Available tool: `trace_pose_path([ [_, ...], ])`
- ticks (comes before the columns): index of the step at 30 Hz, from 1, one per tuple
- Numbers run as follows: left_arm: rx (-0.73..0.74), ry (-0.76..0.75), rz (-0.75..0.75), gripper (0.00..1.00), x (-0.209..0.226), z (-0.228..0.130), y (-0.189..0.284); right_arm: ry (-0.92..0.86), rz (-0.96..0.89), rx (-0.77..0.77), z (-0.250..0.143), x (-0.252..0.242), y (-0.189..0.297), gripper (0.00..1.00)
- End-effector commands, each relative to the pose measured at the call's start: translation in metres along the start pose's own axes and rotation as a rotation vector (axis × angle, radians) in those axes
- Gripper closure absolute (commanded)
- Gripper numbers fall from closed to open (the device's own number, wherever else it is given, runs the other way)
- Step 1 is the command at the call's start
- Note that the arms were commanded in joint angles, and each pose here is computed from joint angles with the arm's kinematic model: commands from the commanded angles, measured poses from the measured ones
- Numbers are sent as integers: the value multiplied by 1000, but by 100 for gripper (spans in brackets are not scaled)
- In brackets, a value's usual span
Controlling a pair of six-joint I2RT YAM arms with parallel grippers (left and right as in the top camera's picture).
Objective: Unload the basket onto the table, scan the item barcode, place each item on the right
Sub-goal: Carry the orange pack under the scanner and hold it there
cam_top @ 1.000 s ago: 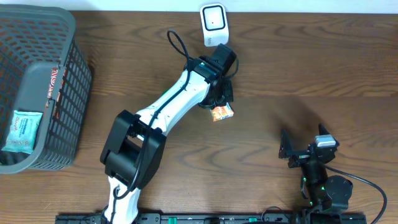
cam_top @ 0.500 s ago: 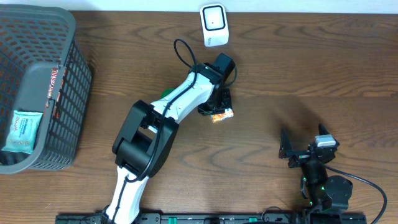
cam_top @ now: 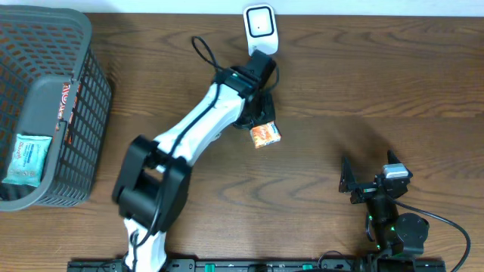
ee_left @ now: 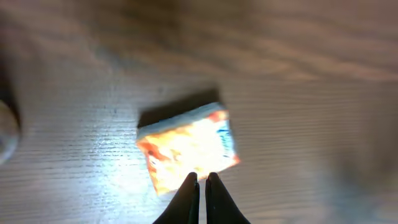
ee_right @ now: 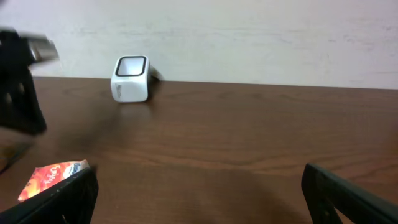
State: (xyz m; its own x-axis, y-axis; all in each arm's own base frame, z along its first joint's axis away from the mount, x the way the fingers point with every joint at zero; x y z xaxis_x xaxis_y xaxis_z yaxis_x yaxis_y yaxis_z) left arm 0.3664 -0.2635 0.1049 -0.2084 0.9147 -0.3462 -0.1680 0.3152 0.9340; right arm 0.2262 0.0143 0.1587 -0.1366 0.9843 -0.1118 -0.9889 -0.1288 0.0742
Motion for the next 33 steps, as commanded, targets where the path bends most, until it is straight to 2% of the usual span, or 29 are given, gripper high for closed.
trace_pose_path([
  [1, -37, -31, 14, 92, -3, 1, 4, -10, 11, 1, 0, 2, 0, 1],
  [14, 46, -101, 68, 93, -12, -33, -52, -10, 11, 1, 0, 2, 0, 1],
  [21, 72, -85, 98, 92, -5, -37, -71, -10, 11, 1, 0, 2, 0, 1],
  [28, -3, -100, 11, 93, -30, -22, -34, -10, 11, 1, 0, 2, 0, 1],
  [31, -85, -151, -78, 93, -53, -10, 0, -10, 11, 1, 0, 2, 0, 1],
  [33, -162, -154, -71, 93, -54, 1, 12, -10, 11, 1, 0, 2, 0, 1],
])
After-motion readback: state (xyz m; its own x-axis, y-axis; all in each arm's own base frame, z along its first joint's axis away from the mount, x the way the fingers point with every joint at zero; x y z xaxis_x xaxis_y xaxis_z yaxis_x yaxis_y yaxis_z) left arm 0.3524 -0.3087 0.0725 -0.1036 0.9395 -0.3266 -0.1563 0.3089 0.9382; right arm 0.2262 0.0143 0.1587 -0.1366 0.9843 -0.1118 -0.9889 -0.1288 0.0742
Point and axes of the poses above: each gripper's point midway between its finger pads, its own y axis back along the fingers, its own x axis along the line the jaws close on, z = x × y, the point moved 2 cm from there along y, back along the fingers, and after that the axes turned 8 degrees about y, right-handed, at the moved point
